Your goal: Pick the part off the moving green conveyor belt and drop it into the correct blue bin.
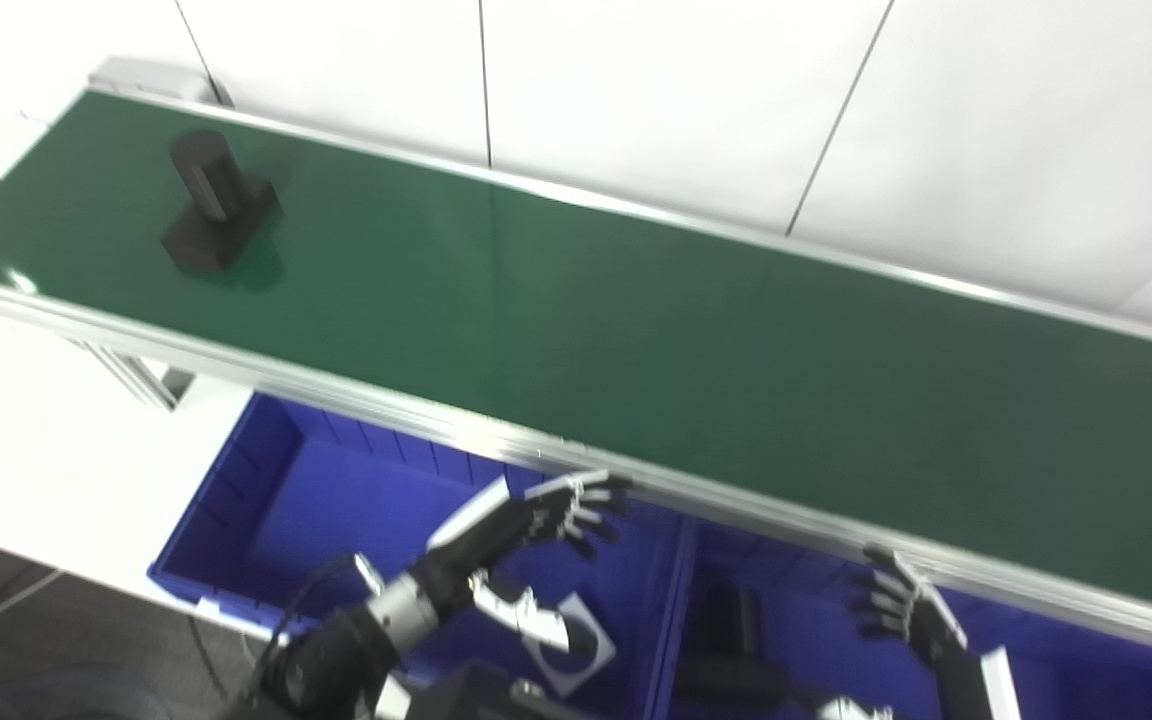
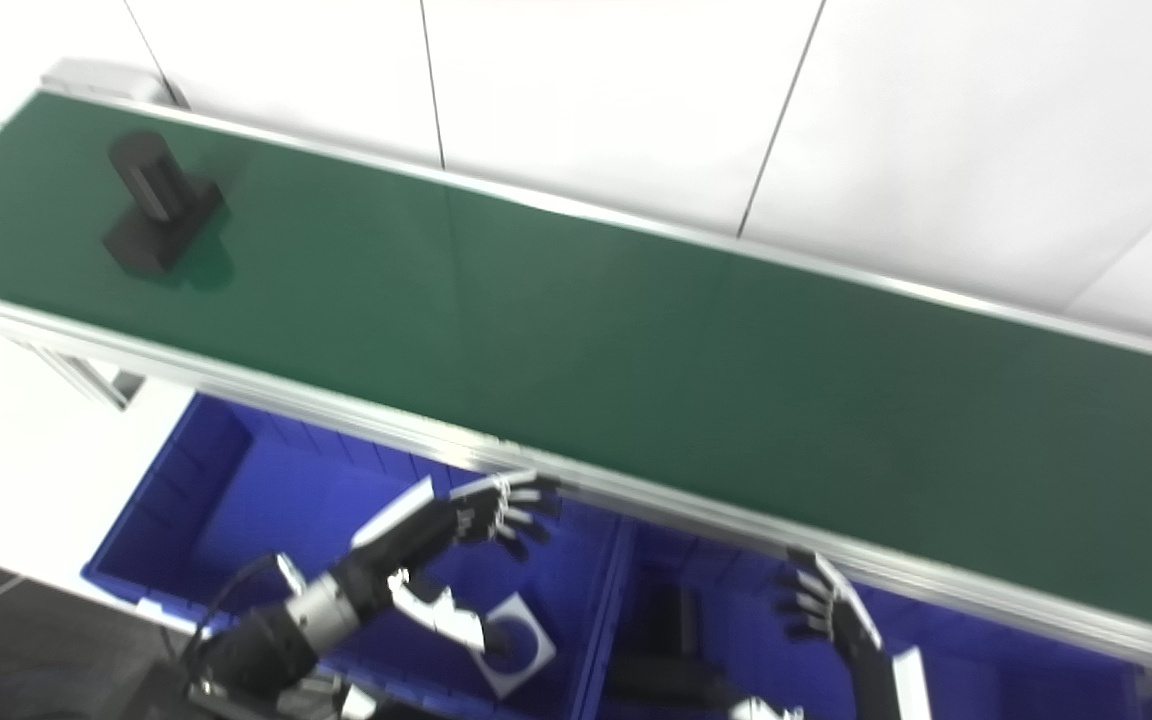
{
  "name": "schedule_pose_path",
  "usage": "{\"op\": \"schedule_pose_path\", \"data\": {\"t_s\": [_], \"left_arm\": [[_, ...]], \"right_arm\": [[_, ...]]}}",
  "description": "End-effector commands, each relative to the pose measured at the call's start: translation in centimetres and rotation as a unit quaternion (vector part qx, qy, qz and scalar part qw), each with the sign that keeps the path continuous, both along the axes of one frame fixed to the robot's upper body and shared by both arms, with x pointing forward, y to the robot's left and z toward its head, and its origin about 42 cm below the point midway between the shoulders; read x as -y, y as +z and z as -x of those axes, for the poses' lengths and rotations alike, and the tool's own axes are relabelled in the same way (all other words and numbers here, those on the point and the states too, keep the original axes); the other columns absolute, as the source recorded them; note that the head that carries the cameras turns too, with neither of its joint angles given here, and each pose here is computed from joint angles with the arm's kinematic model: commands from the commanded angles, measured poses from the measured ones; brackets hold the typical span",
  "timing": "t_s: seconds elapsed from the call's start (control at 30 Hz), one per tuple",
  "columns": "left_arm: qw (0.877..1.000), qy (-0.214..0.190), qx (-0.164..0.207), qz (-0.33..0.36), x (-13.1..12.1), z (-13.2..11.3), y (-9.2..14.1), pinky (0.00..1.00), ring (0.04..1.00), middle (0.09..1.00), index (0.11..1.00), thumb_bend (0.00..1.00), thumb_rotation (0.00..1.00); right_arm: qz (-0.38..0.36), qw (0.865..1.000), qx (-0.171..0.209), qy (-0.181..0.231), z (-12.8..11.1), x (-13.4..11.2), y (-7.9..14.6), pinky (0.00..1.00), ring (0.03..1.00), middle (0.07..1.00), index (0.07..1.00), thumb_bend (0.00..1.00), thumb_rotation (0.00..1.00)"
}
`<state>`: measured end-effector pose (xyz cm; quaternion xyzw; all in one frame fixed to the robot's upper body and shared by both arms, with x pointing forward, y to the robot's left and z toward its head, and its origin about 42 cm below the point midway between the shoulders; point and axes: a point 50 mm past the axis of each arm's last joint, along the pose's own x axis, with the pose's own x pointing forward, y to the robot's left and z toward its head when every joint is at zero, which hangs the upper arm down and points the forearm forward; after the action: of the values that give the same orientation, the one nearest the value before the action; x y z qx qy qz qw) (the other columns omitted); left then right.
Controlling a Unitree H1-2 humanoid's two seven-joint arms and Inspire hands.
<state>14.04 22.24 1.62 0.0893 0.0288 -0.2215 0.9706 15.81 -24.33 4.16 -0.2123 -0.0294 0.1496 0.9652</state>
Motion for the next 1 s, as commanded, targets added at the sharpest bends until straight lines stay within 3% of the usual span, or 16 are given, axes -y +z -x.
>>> {"op": "schedule_pose_path", "data": {"t_s": [0.0,0.97], "left_arm": [[1.000,-0.001,0.030,0.000,0.1,-0.7,0.6,0.65,0.746,0.841,0.884,0.90,0.22],[1.000,0.001,0.018,-0.023,0.5,-0.9,-0.9,0.62,0.716,0.815,0.860,0.92,0.22]], "right_arm": [[-0.012,0.999,0.037,0.003,-0.2,0.1,0.8,0.61,0.686,0.755,0.838,0.82,0.34],[-0.015,1.000,0.022,-0.012,-0.5,0.4,-0.5,0.57,0.650,0.720,0.818,0.89,0.23]]}}
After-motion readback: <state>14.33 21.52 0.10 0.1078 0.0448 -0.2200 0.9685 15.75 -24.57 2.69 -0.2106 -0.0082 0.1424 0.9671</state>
